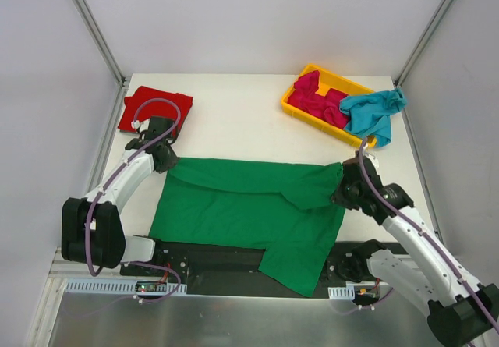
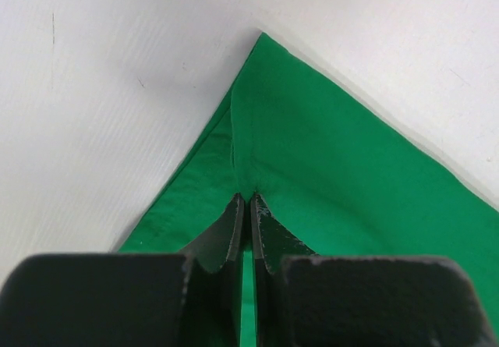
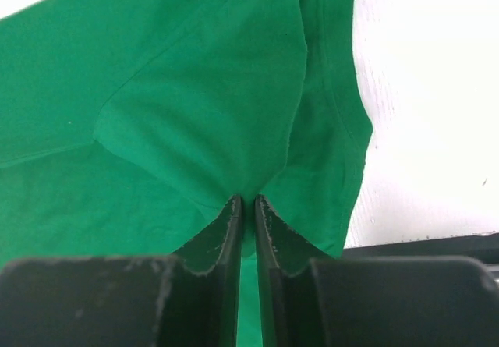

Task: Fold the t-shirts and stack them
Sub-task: Fold the flattened tshirt in 1/3 of the way

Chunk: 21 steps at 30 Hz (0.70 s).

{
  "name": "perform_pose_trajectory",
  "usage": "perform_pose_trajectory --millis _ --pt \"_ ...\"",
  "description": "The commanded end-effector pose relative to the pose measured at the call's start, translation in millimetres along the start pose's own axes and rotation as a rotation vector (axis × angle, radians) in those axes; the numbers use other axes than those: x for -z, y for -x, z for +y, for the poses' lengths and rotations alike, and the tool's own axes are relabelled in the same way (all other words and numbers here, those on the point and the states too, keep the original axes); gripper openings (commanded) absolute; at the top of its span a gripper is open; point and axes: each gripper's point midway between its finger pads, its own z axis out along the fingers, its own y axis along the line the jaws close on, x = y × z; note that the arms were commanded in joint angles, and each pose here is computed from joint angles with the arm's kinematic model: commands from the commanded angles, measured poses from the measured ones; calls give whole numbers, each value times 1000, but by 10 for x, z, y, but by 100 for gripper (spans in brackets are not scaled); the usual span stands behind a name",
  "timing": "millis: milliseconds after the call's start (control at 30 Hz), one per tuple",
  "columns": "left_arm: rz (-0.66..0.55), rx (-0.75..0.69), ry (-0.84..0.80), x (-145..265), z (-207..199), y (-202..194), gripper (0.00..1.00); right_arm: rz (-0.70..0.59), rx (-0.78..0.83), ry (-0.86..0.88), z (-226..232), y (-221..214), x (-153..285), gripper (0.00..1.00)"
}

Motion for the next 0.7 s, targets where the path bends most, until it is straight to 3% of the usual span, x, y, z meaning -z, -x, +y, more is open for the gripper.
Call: perform_pose_trajectory --millis 0,233,367,433,500,533,600,667 --pt "-24 -33 -10 64 27 20 0 2 -74 -42 -145 -197 -26 15" --pt "-6 -31 81 58 266 -111 0 82 -54 -50 -256 -494 -156 25" --pt "-13 -3 155 76 453 -184 34 92 -53 -44 -284 -561 -168 48" --pt "-47 14 179 116 511 -133 57 57 -55 -33 -276 -498 -142 56" --pt "-68 28 174 186 512 -80 73 -1 -49 -26 -279 -388 -109 66" --pt "-75 37 154 228 482 -55 82 -33 -42 -11 -256 -319 -87 79" --pt "-82 53 104 302 401 -18 96 -75 6 41 -156 -203 -50 97" --pt "-68 62 28 370 260 -7 99 -97 39 117 23 -116 -48 96"
